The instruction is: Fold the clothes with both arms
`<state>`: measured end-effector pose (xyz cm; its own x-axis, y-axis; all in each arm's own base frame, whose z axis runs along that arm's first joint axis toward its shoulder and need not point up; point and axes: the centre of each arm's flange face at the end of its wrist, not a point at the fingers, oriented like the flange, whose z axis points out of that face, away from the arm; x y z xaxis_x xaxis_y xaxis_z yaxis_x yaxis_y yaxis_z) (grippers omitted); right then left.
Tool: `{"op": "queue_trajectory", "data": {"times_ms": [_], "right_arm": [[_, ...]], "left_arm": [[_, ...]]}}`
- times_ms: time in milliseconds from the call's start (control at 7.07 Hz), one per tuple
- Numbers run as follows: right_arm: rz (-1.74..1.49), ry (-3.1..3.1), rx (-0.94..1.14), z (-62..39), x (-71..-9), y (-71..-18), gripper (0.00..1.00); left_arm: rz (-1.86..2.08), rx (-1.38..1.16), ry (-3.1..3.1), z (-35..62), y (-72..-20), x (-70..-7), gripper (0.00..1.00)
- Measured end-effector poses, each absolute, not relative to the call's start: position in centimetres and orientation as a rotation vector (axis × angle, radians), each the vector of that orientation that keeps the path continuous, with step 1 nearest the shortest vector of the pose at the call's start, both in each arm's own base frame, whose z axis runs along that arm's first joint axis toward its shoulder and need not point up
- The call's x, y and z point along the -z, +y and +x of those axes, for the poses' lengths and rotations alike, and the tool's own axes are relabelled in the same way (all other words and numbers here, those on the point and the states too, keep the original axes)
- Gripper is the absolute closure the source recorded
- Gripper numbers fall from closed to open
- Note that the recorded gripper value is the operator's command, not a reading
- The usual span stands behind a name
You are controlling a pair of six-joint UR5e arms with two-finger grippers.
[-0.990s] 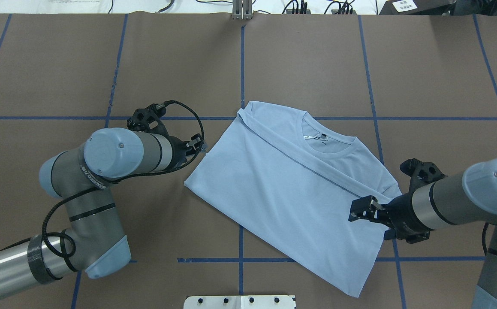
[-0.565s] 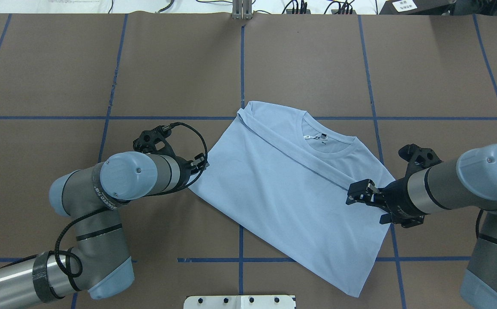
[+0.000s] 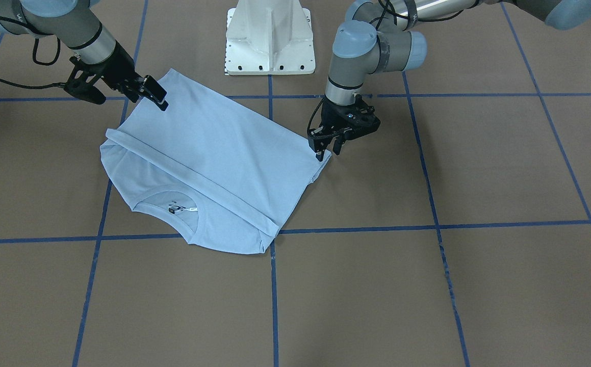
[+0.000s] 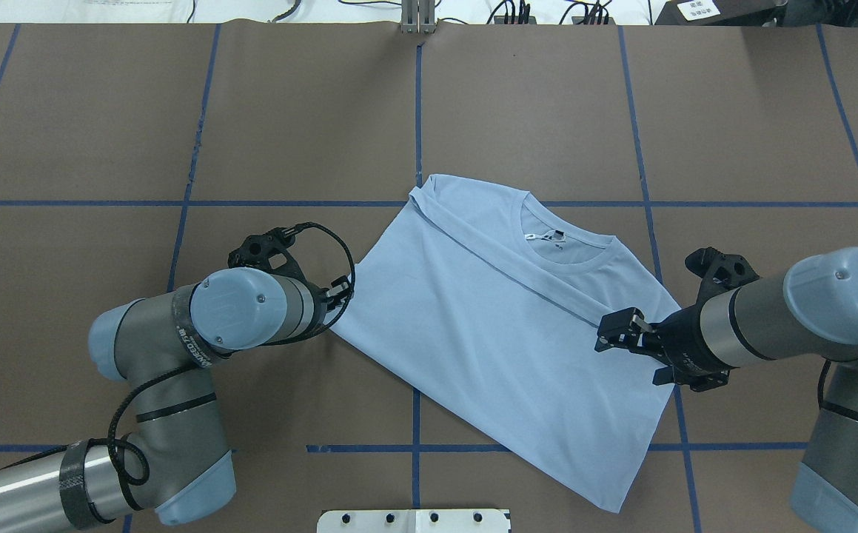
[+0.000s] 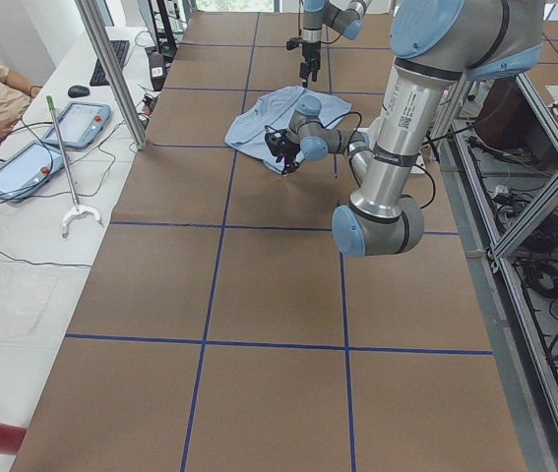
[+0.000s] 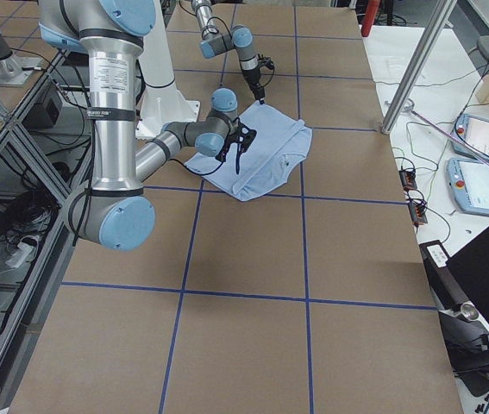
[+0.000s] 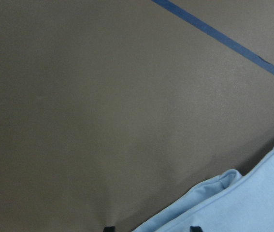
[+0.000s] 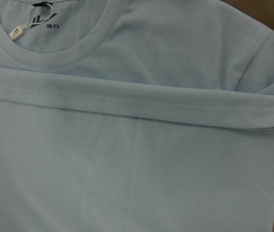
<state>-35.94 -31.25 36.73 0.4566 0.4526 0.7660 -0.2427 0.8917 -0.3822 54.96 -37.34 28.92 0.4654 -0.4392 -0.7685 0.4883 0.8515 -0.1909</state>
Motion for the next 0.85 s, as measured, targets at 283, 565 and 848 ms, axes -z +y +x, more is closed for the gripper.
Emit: {"op": "queue_trajectory", "data": {"times_ms": [283,565,848], "right_arm": [[-0.233,-1.007,-0.434,-36.1,-36.9,-31.3,0.00],[-0.229,-1.004,-0.439,-36.4,-37.1,-31.5,0.00],[-0.214,-1.010,-0.448,-37.1,-36.7,-32.2,0.00]], "left_arm": [[0.056,0.569,0.918,54.9,-37.2,-29.3,1.00],[0.055,0.568,0.915,54.9,-37.2,-29.4,1.00],[0.080,0.569,0.901,53.8,-38.6,-30.1,1.00]]}}
